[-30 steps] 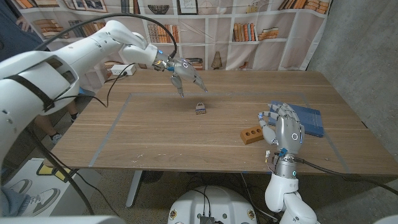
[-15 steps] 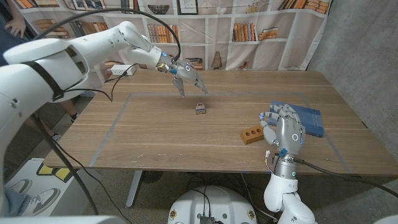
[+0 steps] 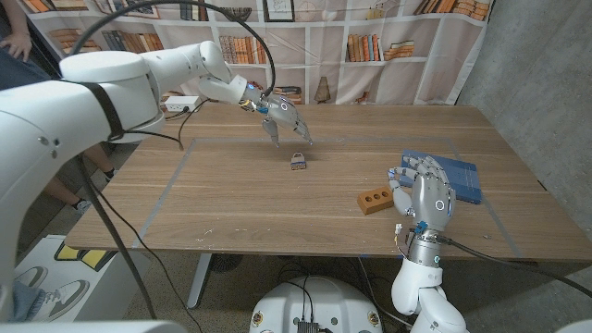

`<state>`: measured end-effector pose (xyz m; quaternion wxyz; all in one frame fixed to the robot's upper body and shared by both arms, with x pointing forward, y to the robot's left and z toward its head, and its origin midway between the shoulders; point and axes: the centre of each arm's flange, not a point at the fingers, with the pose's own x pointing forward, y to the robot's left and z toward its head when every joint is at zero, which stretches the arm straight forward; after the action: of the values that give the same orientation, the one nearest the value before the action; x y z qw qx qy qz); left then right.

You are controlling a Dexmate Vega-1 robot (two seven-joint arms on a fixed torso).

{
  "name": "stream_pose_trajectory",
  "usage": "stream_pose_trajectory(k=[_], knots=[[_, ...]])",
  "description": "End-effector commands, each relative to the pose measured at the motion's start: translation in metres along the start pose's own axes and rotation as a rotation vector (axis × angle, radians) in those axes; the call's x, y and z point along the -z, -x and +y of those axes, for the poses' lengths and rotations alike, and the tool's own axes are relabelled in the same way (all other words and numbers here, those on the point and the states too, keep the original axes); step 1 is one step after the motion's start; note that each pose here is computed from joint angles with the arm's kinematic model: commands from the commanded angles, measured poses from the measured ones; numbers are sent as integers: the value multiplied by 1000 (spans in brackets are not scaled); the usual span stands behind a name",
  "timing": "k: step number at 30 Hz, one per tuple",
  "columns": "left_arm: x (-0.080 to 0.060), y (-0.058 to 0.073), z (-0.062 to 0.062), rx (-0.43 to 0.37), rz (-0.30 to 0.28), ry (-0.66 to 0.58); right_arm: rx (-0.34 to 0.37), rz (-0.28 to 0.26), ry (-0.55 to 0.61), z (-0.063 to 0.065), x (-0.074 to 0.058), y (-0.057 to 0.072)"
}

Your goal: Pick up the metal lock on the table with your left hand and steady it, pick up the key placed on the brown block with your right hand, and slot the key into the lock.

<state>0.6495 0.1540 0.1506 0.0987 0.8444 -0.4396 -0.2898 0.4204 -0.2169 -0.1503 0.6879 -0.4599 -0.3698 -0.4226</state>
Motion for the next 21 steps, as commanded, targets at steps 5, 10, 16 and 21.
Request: stream_pose_trajectory(k=[5, 10, 16, 21], knots=[[1, -16, -11, 44, 35, -6, 3, 16, 9, 0, 4, 1], [-1, -24, -13, 49, 46, -3, -1, 12, 11, 1, 4, 1], [-7, -33, -14, 39, 46, 21, -6, 18, 16, 1, 5, 0], [-12, -38, -14, 23, 37, 40, -11, 22, 20, 1, 5, 1]])
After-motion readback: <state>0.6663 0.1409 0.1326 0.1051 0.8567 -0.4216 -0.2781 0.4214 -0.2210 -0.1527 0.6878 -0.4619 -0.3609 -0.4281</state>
